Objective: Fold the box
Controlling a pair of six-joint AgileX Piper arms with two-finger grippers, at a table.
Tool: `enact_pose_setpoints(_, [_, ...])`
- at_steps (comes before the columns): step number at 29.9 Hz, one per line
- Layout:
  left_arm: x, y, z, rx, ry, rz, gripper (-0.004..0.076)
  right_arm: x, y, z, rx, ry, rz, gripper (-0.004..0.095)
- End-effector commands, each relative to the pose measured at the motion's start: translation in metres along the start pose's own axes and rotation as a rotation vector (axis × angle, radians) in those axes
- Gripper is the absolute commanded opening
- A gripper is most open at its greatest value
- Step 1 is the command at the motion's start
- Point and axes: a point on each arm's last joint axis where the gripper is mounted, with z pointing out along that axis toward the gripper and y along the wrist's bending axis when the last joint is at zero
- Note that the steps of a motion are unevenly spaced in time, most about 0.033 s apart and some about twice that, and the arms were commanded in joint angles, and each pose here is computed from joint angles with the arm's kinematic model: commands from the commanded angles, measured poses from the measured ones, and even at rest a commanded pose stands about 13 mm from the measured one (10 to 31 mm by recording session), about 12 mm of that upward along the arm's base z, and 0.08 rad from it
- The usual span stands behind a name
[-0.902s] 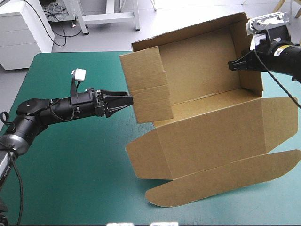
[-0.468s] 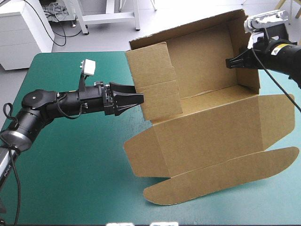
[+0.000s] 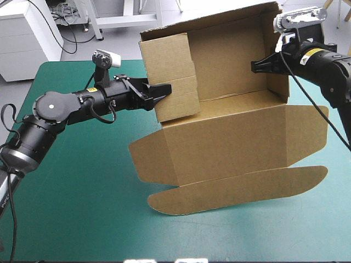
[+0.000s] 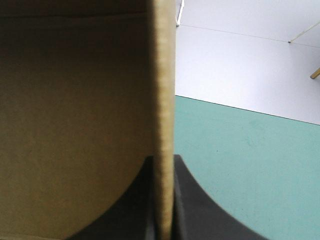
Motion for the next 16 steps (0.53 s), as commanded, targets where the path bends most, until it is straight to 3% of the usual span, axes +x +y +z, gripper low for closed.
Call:
enact_pose_setpoints(1, [-0.023, -0.023, -0.01, -0.07, -0.15, 0.043, 0.0516, -0.019, 0.001, -0.02, -0.002, -0.16, 0.045, -0.0011])
enact_pose_setpoints(7, [-0.026, -0.042, 0.0, -0.139, -0.26, 0.167, 0.0405, -0.019, 0.001, -0.019, -0.005, -0.163, 0.077, -0.0011])
enact_pose_setpoints(16, [-0.027, -0.054, 0.003, -0.13, -0.318, 0.2, 0.0064, -0.018, 0.003, -0.017, -0.028, -0.149, 0.126, -0.001])
